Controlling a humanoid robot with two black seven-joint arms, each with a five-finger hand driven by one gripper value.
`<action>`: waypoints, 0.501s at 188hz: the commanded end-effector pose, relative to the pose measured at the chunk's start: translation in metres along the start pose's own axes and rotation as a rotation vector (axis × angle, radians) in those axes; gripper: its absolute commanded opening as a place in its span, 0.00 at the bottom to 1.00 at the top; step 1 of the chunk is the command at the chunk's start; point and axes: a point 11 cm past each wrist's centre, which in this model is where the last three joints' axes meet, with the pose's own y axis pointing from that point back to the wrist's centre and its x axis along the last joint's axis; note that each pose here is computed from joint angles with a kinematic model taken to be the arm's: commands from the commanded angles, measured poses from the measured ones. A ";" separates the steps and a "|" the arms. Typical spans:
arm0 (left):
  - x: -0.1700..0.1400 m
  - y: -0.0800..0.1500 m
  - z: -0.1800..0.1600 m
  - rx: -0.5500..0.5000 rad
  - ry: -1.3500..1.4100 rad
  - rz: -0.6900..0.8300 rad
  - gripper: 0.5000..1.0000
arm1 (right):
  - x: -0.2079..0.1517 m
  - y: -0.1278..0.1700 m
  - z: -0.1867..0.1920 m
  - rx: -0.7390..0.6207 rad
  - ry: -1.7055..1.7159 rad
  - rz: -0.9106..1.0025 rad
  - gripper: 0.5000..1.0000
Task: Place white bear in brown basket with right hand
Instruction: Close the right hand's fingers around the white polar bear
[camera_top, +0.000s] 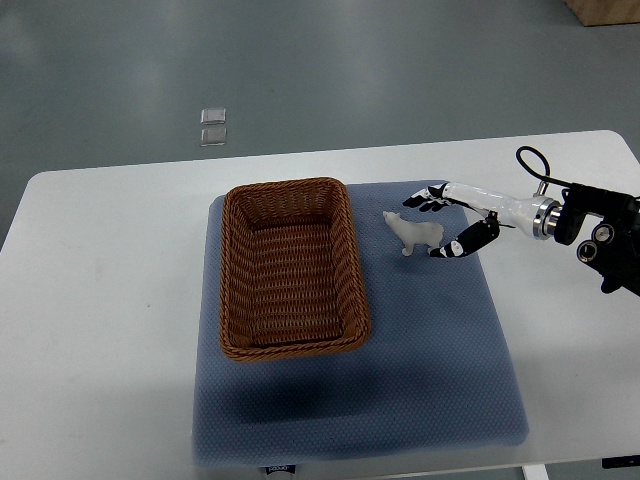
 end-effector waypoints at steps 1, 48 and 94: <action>0.000 0.000 0.000 0.000 0.000 0.000 1.00 | -0.001 0.000 0.004 -0.037 0.024 0.007 0.65; 0.000 0.000 0.000 0.000 0.000 0.001 1.00 | -0.004 -0.002 0.008 -0.062 0.045 0.015 0.64; 0.000 0.000 0.000 0.000 0.000 0.000 1.00 | -0.008 -0.004 0.007 -0.062 0.065 0.005 0.61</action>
